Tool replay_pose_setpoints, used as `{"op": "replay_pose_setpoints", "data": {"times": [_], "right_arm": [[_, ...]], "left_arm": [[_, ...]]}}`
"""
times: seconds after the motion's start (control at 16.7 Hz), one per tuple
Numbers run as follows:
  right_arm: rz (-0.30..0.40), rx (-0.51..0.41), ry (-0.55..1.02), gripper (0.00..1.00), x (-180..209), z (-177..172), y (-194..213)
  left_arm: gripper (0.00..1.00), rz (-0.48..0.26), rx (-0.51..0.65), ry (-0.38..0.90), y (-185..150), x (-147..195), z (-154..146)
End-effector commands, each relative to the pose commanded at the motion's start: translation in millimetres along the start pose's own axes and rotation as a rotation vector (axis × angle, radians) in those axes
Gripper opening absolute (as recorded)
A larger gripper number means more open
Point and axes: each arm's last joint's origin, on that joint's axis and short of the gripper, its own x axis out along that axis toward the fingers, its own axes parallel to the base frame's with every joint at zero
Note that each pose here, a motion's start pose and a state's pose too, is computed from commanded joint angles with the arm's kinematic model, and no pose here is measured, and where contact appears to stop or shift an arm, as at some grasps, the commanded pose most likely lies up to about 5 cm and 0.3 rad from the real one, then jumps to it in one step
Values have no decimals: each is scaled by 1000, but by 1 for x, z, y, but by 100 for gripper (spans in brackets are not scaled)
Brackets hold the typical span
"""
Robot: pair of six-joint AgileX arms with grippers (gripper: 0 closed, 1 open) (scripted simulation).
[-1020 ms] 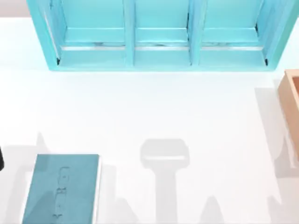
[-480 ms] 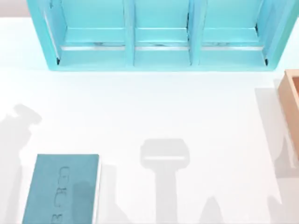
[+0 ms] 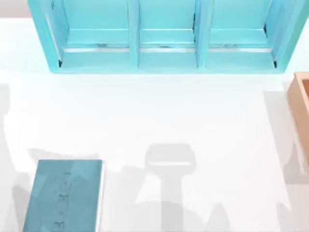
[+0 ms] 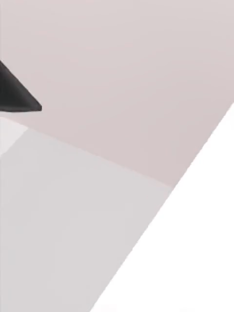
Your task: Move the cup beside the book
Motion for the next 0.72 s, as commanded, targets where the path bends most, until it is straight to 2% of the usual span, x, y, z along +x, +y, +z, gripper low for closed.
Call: {"op": "replay_pose_setpoints", "data": {"times": [0.24,0.42,0.54,0.72], "right_arm": [[0,0,0,100,0,0,0],[0,0,0,100,0,0,0],[0,0,0,100,0,0,0],[0,0,0,100,0,0,0]], "left_arm": [[100,-342,237,-53,14,71,-23],[100,-538,346,-141,8,111,-35],[100,-614,382,-185,3,126,-39],[100,-632,390,-197,2,129,-40]]}}
